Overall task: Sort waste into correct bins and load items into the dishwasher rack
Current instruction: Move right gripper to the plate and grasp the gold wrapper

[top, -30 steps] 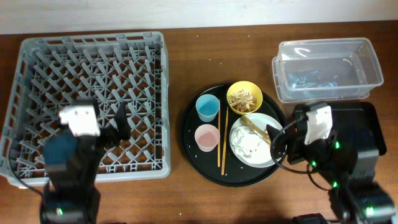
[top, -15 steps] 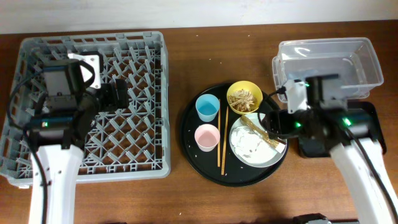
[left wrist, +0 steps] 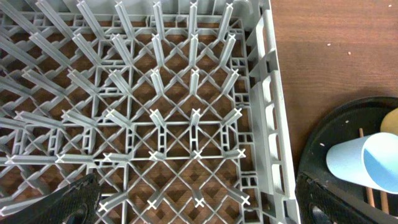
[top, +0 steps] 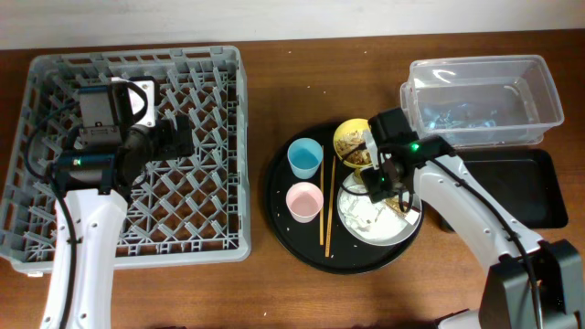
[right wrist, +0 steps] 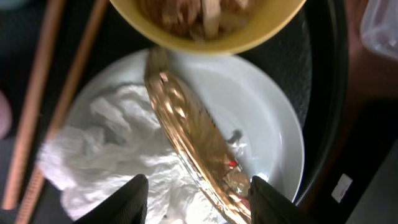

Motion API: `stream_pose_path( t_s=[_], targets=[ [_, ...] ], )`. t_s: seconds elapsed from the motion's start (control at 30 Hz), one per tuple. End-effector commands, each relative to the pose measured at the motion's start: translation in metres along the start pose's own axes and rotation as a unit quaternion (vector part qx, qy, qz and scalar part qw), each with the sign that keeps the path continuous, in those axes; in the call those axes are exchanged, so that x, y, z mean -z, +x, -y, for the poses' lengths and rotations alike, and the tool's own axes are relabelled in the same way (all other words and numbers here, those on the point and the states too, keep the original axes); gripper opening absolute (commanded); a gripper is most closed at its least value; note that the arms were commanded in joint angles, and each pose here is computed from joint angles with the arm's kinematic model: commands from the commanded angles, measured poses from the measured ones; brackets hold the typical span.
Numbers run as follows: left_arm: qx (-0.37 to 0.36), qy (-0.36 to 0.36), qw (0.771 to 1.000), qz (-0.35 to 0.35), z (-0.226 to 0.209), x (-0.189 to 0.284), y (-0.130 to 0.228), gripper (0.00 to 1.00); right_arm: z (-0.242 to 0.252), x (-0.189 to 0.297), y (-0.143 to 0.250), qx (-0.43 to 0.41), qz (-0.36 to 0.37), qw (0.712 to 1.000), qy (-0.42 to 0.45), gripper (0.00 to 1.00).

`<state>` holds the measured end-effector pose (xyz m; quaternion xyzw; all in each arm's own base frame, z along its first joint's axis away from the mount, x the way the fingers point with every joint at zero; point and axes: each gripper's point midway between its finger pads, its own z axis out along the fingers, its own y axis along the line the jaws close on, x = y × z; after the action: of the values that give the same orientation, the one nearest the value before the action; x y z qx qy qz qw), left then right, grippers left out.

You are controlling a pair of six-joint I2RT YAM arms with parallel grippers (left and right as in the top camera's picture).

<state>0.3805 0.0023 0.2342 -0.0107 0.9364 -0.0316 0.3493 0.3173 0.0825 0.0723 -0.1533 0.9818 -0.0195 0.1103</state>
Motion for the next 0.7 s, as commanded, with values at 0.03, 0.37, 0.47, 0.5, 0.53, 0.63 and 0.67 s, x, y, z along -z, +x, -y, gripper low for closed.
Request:
stream_pose_path(
  t_s=[0.03, 0.37, 0.47, 0.5, 0.53, 0.63, 0.67],
  targets=[
    [-0.006, 0.003, 1.000, 0.011, 0.000, 0.004, -0.009, 0.99, 0.003, -0.020, 0.015, 0.002, -0.015, 1.000, 0.016, 0.54],
    [-0.006, 0.003, 1.000, 0.010, 0.000, 0.004, -0.009, 0.99, 0.003, -0.043, 0.025, -0.002, -0.006, 1.000, 0.023, 0.51],
    [-0.006, 0.003, 1.000, 0.010, 0.000, 0.004, -0.009, 0.99, 0.004, -0.051, 0.025, -0.001, -0.011, 1.000, 0.026, 0.49],
    [-0.006, 0.003, 1.000, 0.010, 0.000, 0.004, -0.009, 1.00, 0.003, -0.054, 0.027, -0.001, -0.015, 1.000, 0.026, 0.49],
    [-0.006, 0.003, 1.000, 0.010, 0.000, 0.004, -0.009, 0.99, 0.004, -0.057, 0.029, 0.000, -0.021, 0.999, 0.028, 0.49],
    [-0.006, 0.003, 1.000, 0.010, 0.000, 0.004, -0.009, 0.99, 0.007, -0.061, 0.029, 0.000, -0.026, 0.999, 0.037, 0.31],
    [-0.006, 0.003, 1.000, 0.010, 0.000, 0.004, -0.009, 0.99, 0.007, -0.061, 0.028, 0.000, -0.024, 0.999, 0.037, 0.25]
  ],
)
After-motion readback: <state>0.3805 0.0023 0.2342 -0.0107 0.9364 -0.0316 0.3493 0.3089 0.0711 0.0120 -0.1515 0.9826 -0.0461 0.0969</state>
